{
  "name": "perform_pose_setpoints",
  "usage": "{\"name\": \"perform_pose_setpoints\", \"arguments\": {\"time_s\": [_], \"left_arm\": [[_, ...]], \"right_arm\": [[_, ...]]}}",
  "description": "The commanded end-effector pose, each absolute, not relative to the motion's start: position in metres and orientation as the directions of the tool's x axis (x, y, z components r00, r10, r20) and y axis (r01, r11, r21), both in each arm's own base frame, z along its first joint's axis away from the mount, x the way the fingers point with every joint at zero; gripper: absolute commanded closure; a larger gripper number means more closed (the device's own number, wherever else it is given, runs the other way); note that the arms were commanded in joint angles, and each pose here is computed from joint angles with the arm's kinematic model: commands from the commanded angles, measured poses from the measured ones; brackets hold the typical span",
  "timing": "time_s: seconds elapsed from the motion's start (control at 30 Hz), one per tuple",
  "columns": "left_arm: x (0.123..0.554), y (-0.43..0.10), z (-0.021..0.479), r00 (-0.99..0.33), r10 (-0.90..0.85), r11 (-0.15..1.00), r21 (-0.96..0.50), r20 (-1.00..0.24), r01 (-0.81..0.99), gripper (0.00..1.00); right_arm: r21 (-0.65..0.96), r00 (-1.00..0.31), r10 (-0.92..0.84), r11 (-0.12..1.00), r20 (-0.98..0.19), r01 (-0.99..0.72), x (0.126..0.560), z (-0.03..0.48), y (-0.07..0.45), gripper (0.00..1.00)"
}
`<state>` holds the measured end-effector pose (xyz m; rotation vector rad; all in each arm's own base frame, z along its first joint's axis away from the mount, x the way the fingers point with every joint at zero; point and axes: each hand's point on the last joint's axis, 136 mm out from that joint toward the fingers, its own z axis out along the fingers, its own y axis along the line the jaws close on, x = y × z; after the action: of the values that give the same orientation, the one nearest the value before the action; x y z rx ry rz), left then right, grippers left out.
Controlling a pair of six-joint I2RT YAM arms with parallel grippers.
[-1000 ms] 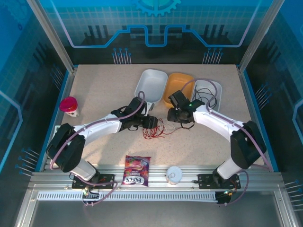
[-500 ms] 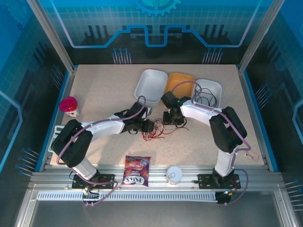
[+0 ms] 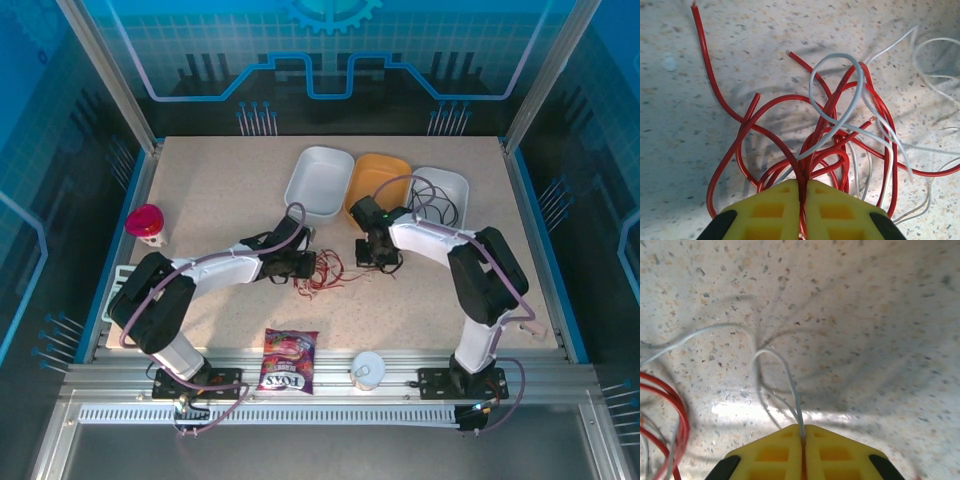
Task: Untangle the cables
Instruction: Untie the cables at the center of the table.
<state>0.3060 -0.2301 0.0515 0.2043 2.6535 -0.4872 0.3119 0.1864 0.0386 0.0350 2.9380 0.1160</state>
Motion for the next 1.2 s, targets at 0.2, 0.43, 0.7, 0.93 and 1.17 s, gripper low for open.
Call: {"name": "perform_pose_setpoints", "arguments": {"time_s": [0.2, 0.43, 0.7, 0.93, 1.17], "left_arm": [[0.313, -0.164, 0.069, -0.872, -0.026, 0.971, -0.221, -0.489, 0.095, 0.98], [0.318, -0.132, 0.075, -0.854, -0.069, 0.985, -0.171, -0.516, 0.023, 1.00], [0.322, -0.121, 0.079, -0.850, -0.083, 0.988, -0.152, -0.520, -0.003, 1.00], [0.324, -0.117, 0.081, -0.853, -0.081, 0.991, -0.136, -0.516, -0.012, 1.00], [0.324, -0.118, 0.086, -0.845, -0.088, 0.989, -0.150, -0.528, -0.009, 0.96]], "right_arm": [[-0.007, -0.911, 0.111, 0.992, -0.396, 0.124, 0.308, 0.118, 0.128, 0.93], [0.021, -0.851, 0.185, 0.979, -0.491, 0.200, 0.289, 0.160, 0.089, 0.88], [0.181, -0.855, 0.243, 0.967, -0.458, 0.179, 0.273, 0.161, 0.098, 0.81], [0.179, -0.868, 0.240, 0.968, -0.434, 0.178, 0.272, 0.152, 0.100, 0.85], [0.243, -0.908, 0.244, 0.956, -0.341, 0.166, 0.271, 0.116, 0.123, 0.67]]}}
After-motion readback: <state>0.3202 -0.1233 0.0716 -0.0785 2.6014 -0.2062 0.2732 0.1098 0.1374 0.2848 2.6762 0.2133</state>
